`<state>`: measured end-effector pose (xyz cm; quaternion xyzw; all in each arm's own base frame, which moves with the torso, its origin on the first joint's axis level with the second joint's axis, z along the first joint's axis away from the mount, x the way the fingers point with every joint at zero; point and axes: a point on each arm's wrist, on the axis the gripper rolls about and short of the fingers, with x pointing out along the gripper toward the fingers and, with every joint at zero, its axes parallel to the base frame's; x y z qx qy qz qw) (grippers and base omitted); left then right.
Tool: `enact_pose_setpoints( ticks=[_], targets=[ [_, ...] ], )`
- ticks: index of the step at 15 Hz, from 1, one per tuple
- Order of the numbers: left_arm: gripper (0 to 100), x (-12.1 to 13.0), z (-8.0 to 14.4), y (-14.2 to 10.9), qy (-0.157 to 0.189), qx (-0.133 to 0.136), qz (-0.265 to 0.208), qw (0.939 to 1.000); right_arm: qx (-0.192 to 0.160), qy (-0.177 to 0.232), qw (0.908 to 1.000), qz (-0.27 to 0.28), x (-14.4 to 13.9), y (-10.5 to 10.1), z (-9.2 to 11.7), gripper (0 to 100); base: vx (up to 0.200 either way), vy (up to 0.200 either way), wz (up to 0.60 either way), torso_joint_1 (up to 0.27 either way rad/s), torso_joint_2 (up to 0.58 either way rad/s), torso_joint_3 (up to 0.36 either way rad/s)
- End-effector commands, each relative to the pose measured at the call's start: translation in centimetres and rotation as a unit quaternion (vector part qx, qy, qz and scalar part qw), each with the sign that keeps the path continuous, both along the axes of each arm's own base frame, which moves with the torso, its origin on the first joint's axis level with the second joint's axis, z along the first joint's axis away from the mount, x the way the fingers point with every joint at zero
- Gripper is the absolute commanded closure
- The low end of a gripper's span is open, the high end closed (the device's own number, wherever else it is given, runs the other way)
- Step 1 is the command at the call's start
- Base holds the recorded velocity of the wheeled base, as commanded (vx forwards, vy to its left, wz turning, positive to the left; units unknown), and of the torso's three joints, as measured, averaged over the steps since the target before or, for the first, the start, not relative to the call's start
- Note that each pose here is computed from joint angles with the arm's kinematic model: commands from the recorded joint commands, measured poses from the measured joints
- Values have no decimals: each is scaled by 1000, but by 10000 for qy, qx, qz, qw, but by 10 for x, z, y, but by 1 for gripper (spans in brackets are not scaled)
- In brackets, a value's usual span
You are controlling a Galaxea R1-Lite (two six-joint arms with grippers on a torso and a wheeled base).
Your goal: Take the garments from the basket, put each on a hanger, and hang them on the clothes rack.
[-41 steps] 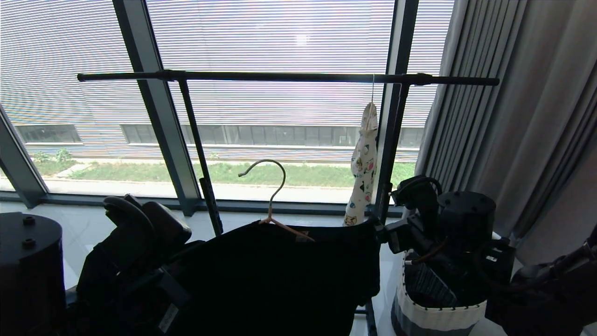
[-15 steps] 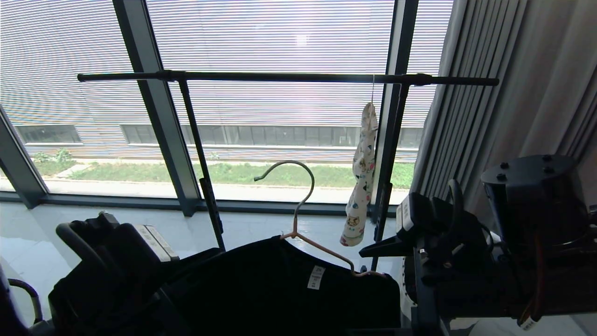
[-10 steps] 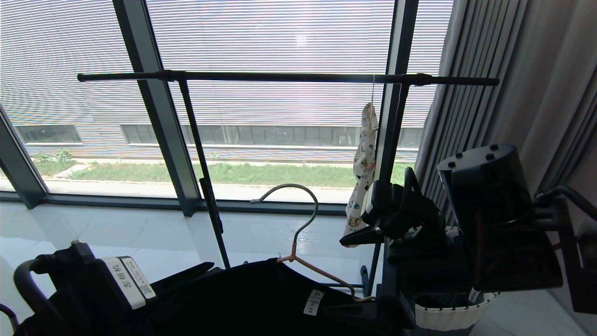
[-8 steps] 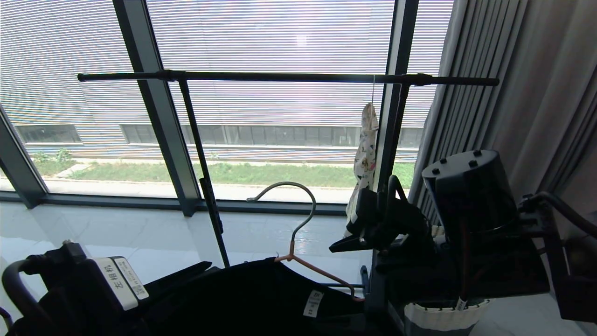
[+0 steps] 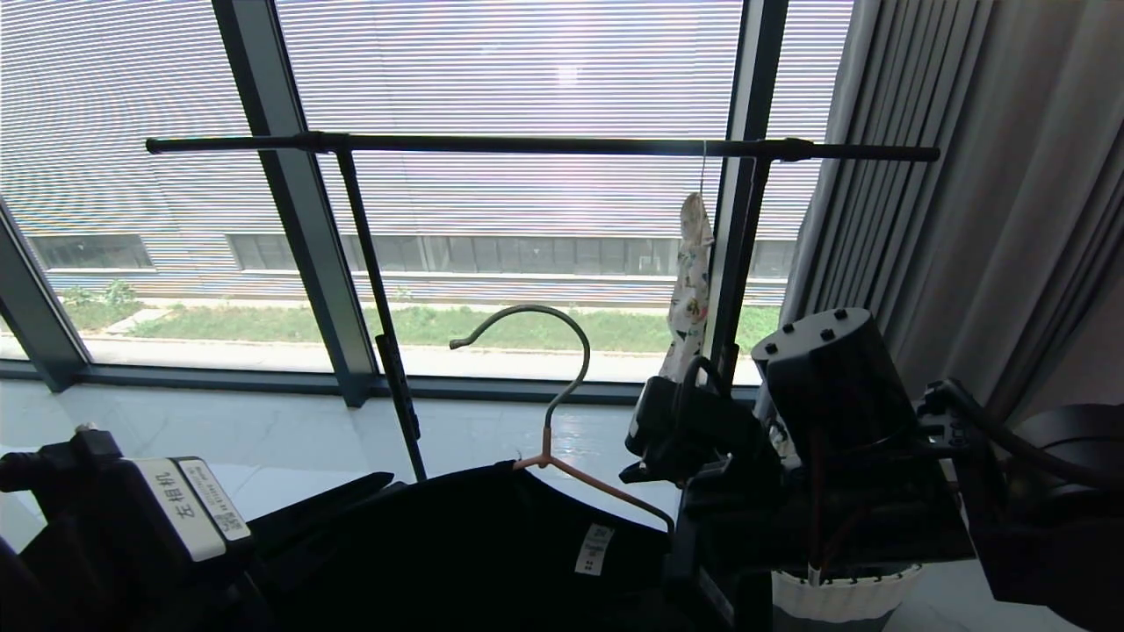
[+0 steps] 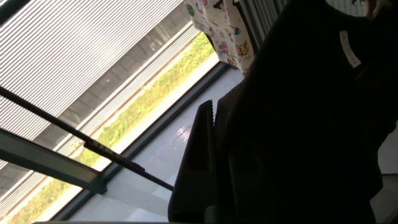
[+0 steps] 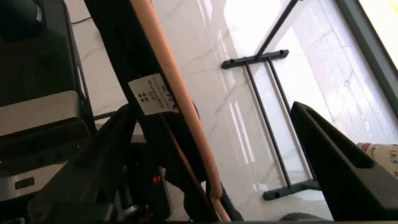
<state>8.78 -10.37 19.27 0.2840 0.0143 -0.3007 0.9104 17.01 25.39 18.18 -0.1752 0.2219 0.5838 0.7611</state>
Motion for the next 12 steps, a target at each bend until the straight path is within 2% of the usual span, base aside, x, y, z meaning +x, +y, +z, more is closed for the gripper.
enact_pose_setpoints(
  ticks=[1,6,8,10,11,12],
  targets=[
    [100,0,1,0,-17,-24,2,10000,-24,18,10000,-55,4,-1,-2,100,0,0,0,0,0,0],
    [100,0,2,0,-26,-24,0,10000,-93,-119,9995,-284,6,0,-2,100,0,0,0,0,0,0],
    [100,0,2,0,-130,109,-34,9999,9,-208,9994,-269,5,-1,3,100,0,0,0,0,0,0],
    [100,0,1,-1,-148,202,-57,9997,100,-495,9985,-217,4,-2,8,100,0,0,0,0,0,0],
    [0,1,1,-1,-130,201,-54,9997,102,-745,9971,-100,4,-2,11,100,0,0,0,0,0,0],
    [0,1,1,-1,-135,208,-48,9997,138,-1023,9947,3,4,-3,15,100,0,0,0,0,0,0]
  ],
)
